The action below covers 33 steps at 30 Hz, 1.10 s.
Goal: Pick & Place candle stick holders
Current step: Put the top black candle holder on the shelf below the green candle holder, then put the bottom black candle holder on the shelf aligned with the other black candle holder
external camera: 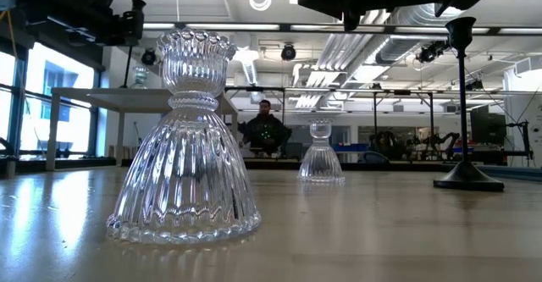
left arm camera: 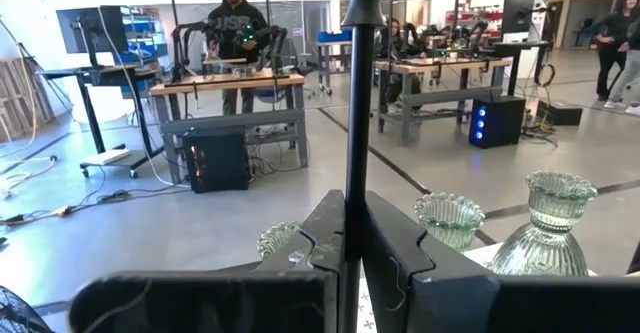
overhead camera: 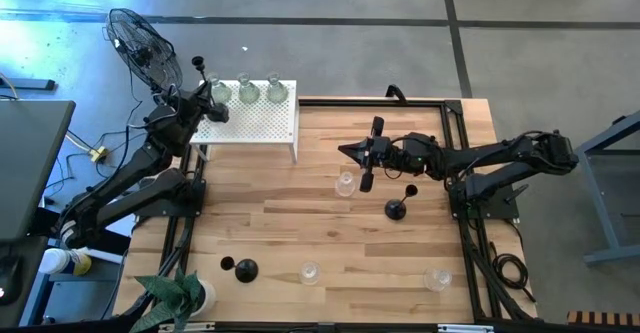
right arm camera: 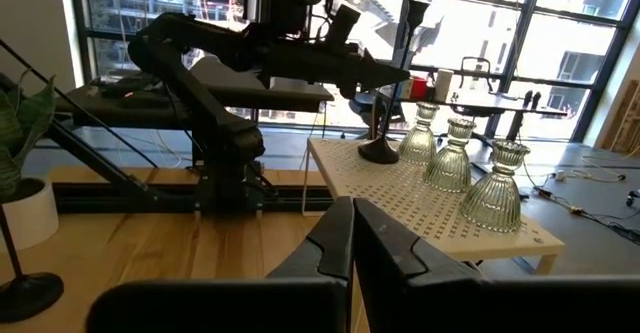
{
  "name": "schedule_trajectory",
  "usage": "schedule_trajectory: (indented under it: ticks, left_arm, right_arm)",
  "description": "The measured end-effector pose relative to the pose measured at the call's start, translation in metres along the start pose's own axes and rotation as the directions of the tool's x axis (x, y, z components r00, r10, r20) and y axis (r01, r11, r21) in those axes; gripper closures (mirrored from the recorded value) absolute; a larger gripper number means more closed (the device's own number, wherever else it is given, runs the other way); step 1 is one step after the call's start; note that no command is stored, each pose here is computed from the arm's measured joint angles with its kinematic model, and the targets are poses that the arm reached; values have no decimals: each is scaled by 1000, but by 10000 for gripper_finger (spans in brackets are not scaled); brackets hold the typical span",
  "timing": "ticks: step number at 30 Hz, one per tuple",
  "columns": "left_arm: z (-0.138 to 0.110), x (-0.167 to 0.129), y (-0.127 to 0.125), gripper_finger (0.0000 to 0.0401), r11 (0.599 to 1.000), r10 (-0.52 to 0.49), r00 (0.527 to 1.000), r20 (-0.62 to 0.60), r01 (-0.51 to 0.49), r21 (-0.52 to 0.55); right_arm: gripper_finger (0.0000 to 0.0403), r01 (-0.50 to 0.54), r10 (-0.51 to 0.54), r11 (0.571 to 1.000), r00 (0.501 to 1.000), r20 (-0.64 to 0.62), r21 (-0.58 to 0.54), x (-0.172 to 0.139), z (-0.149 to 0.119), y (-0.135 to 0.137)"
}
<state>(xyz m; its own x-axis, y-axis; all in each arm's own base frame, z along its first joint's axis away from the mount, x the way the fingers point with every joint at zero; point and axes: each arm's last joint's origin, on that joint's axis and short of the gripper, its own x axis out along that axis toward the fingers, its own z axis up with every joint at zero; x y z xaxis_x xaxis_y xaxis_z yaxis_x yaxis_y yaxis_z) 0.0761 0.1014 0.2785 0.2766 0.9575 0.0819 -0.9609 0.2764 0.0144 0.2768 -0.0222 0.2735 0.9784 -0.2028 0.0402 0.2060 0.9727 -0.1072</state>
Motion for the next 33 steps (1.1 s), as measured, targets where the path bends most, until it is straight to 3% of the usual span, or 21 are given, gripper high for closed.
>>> schedule_trajectory:
  ticks: [8, 25, 33]
  left_arm:
    - [0, -1, 1, 370, 1000, 1, 1000, 0, -1, 0]
    - [11, -18, 9, 223, 999, -42, 999, 21, 41, 10]
    - [30, -31, 14, 200, 996, -90, 996, -28, 89, -26]
  right_arm:
    - [401, -14, 14, 1000, 1000, 2, 0, 0, 0, 0]
    - [402, -14, 14, 1000, 1000, 1, 0, 0, 0, 0]
    - [402, -13, 13, 1000, 1000, -6, -1, 0, -1, 0]
